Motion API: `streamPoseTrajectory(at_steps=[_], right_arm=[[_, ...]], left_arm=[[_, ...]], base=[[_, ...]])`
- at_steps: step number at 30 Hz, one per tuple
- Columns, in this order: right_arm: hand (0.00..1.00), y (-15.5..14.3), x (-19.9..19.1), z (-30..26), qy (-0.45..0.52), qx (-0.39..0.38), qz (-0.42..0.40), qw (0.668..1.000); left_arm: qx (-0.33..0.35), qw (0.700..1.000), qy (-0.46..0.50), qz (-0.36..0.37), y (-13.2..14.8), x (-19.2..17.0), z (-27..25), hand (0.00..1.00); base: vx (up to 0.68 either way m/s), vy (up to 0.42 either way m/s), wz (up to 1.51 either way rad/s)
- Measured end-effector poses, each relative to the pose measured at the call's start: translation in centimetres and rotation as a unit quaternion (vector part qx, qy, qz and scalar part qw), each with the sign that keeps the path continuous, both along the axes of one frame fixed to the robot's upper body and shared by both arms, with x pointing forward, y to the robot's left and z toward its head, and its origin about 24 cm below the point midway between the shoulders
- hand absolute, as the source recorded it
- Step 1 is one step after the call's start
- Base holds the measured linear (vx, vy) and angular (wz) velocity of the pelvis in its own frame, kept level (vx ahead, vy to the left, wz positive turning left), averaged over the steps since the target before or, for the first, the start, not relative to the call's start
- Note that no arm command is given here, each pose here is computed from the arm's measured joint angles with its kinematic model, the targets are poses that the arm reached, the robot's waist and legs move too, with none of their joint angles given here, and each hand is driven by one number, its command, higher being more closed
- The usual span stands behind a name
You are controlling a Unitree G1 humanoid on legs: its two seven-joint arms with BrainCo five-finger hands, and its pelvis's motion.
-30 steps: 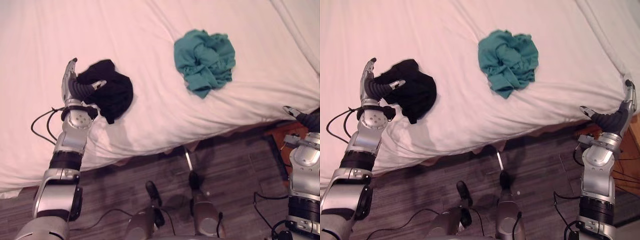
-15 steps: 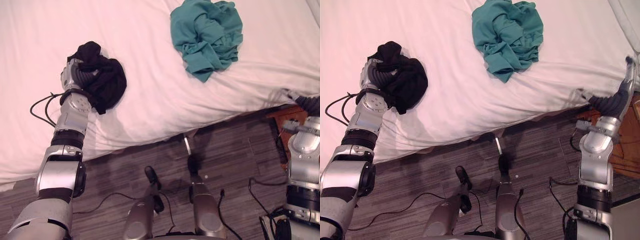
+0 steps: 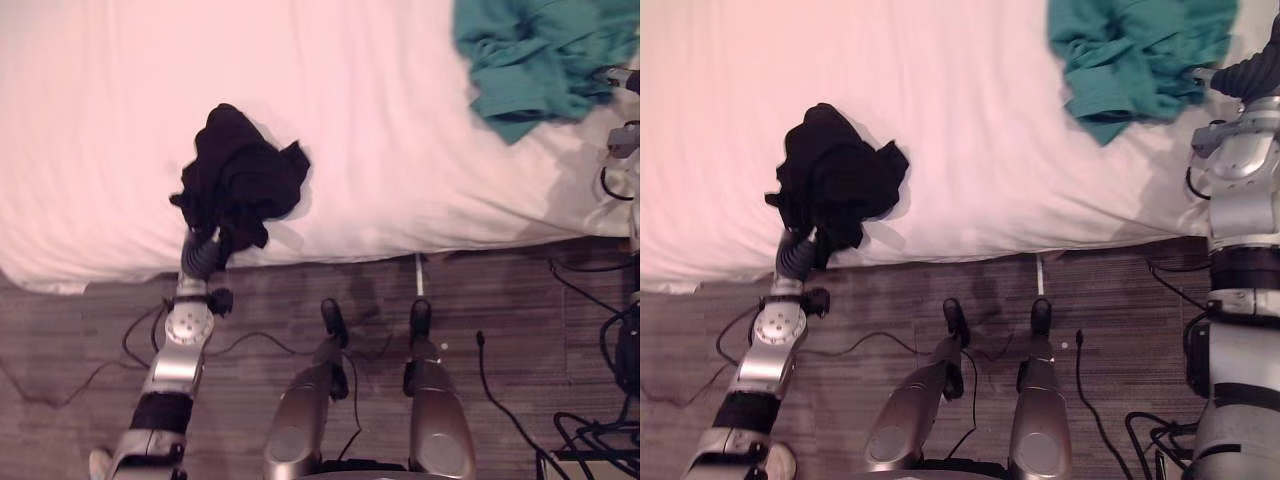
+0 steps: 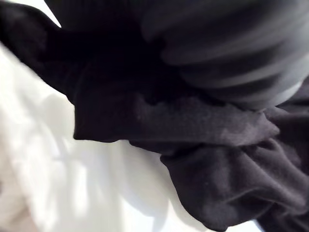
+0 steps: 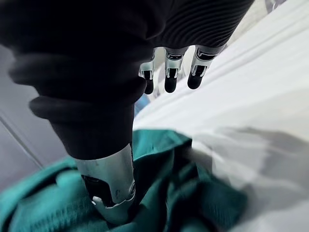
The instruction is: Tidy the bed and pick cloth on bed and put in laundry
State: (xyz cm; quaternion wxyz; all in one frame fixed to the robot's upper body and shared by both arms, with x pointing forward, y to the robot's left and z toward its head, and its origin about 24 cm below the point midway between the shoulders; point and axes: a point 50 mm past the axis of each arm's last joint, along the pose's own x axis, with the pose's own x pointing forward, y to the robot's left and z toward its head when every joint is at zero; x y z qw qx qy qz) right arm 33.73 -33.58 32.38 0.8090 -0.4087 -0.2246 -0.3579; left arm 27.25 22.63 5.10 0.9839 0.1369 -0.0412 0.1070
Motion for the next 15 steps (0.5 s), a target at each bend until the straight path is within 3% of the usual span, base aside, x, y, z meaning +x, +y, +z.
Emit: streamPoseTrajectory(at_steps=[5, 6, 15], right_arm=[[0.0, -1.9, -0.4, 1.5, 0.009, 0.009, -0.034, 0.999], [1.0, -2.0, -0.6, 1.8, 0.011, -0.002, -0.039, 0.999], [1.0, 0.4, 0.2, 2.7, 0.025, -0.085, -0.033, 0.996]], left_arm=[[-0.055, 0.996, 0.067, -0.003, -0.5, -2.8, -3.6, 1.0], [-0.063, 0.995, 0.071, -0.004, -0.6, -3.2, -3.8, 1.0], [-0.082, 0.993, 0.068, -0.053, -3.1, -3.0, -3.8, 1.0]], base=[[0.0, 0.012, 0.23], [-0.03, 0.012, 0.02], [-0.04, 0.009, -0.07]])
